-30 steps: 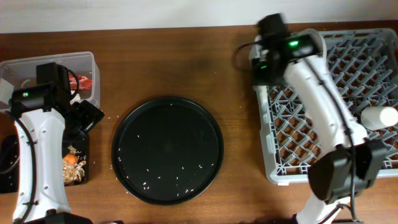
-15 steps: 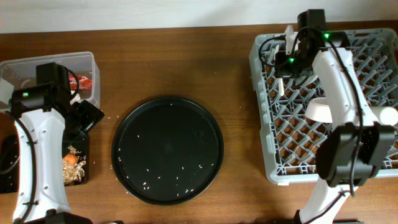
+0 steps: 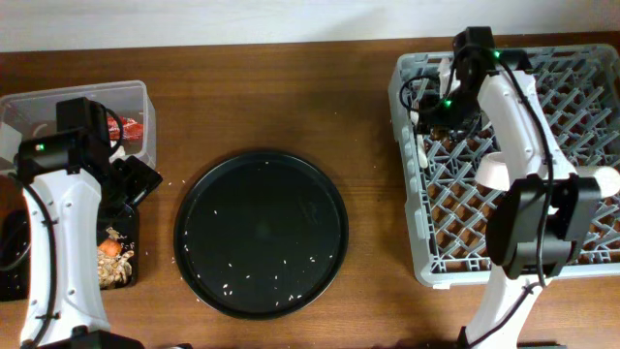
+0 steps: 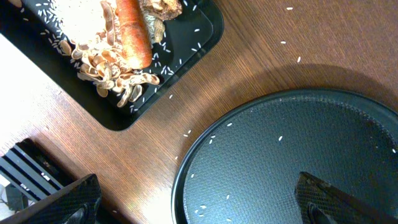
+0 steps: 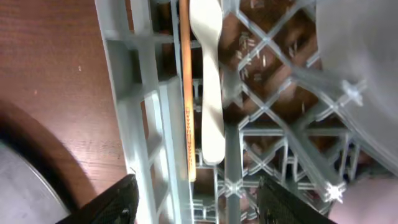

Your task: Sort waste into correct bins and load items into the dishwasher rack

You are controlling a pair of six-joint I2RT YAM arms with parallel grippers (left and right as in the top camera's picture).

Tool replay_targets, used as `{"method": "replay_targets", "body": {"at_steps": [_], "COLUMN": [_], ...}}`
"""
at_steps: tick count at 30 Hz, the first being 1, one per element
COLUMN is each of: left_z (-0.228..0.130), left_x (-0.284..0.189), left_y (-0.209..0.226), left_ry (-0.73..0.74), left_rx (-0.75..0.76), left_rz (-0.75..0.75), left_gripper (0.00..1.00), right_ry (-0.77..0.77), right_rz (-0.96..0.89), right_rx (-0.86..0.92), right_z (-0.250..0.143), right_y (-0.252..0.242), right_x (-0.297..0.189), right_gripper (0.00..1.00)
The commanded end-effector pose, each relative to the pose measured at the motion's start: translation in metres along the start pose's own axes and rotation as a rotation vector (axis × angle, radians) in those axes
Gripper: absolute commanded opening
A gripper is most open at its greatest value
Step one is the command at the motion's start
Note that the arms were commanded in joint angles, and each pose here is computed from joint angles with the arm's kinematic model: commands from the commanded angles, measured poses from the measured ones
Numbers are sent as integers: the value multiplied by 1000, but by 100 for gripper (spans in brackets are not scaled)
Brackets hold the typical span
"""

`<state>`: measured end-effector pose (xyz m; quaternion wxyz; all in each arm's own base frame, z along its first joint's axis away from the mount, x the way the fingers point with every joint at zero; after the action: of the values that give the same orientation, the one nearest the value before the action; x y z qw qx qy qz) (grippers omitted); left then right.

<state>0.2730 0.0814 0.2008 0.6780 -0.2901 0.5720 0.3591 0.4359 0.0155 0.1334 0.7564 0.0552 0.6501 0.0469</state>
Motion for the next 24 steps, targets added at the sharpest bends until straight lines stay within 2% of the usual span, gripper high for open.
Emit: {"method": "replay_targets", "body": {"at_steps": [1,5,8,12,14,15,16,20,24], "left_z": [2,2,2,2,2,2,2,2,2], "left_x": [2,2,2,2,2,1,2,2,2], "left_y": [3,3,3,3,3,3,3,3,3], "left_ry": [-5,-5,-5,-5,-4,-5,-5,-5,-5], "left_rx": [-13,-13,-13,-13,-13,-14,-13,-13,-13], "left_rz": [16,16,16,16,16,16,16,16,16], "left_gripper": [99,99,99,99,99,99,99,99,99], "right_ry": [-76,-45,-78,-116,-134,-145,-152,-126,34], "right_rz": [16,14,15,12,-67,-101,-111,-110,-26], "right_rx": [39,114,139,121,160,192,209,201,239], "right_z": [-12,-65,-105,-151,-181,-197,-204,-232,-255], "right_y": [13,21,34,51,46,42,40,33,45], "right_x": [-65,-123,-163,-185,-183,-177,-171,-132,-98], "right_gripper": [58,52,52,55,57,61,99,99,99]}}
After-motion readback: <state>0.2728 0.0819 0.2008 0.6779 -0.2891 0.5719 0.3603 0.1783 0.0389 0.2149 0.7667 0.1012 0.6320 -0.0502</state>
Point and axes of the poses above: each gripper's point midway between its finger pads, its own x axis out along the fingers, its own y axis along the line the jaws close on, z = x × y, the point moved 2 cm from there along -x, back along the fingers, and after that the axes turned 3 degrees about -x, right-handed, at the moved point
